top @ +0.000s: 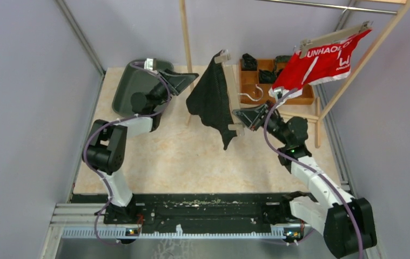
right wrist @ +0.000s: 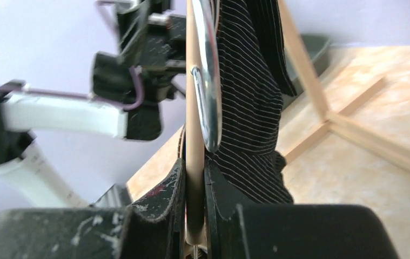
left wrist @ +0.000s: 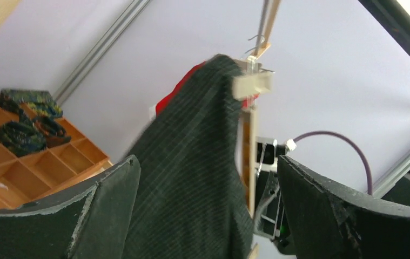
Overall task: Clip the underwear to the hanger
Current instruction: Place the hanger at the clothesline.
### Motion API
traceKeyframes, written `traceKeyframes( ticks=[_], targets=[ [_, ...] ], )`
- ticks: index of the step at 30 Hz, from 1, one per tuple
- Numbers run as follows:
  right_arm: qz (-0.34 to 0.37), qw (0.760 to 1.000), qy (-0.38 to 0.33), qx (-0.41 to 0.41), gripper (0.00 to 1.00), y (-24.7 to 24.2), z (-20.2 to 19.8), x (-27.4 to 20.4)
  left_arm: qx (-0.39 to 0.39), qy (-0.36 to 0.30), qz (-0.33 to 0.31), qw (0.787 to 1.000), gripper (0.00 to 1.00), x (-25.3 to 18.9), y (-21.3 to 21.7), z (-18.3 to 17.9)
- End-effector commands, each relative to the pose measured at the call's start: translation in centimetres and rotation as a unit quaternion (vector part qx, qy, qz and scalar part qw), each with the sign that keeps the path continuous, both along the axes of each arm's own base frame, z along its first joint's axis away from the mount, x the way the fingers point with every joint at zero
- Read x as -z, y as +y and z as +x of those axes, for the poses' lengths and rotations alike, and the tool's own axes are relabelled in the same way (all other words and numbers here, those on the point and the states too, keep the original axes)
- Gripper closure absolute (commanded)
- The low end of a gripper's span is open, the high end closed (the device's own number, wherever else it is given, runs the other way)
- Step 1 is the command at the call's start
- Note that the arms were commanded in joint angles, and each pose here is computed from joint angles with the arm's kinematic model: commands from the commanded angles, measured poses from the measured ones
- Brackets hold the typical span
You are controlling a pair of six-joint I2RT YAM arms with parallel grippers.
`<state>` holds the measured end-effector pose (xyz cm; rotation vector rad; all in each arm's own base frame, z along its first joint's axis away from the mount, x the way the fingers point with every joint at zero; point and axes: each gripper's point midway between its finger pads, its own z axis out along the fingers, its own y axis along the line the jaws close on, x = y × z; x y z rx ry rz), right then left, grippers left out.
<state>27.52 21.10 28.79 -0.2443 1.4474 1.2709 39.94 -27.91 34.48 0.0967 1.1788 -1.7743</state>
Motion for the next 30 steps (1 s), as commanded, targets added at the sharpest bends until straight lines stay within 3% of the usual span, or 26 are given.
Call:
traceKeyframes(
  ticks=[1,13,30],
  targets=[
    [-0.061,0.993,0.012,0.1,1.0,-2.3,2.0,-2.4,-0.048,-0.08,0.015,0.996,0.01,-3.4,1.4,-2.7],
    [-0.087,0.975,0.011,0.204,1.0,-4.3,5.2,-11.1,-0.165,-0.057,0.127,0.976,0.01,-2.0,4.7,-6.0],
    [-0.076,0.963,-0.038,0.257,1.0,-3.0,12.2,-21.4,-0.175,-0.049,0.221,0.958,0.01,0.0,5.8,-9.3]
  ],
)
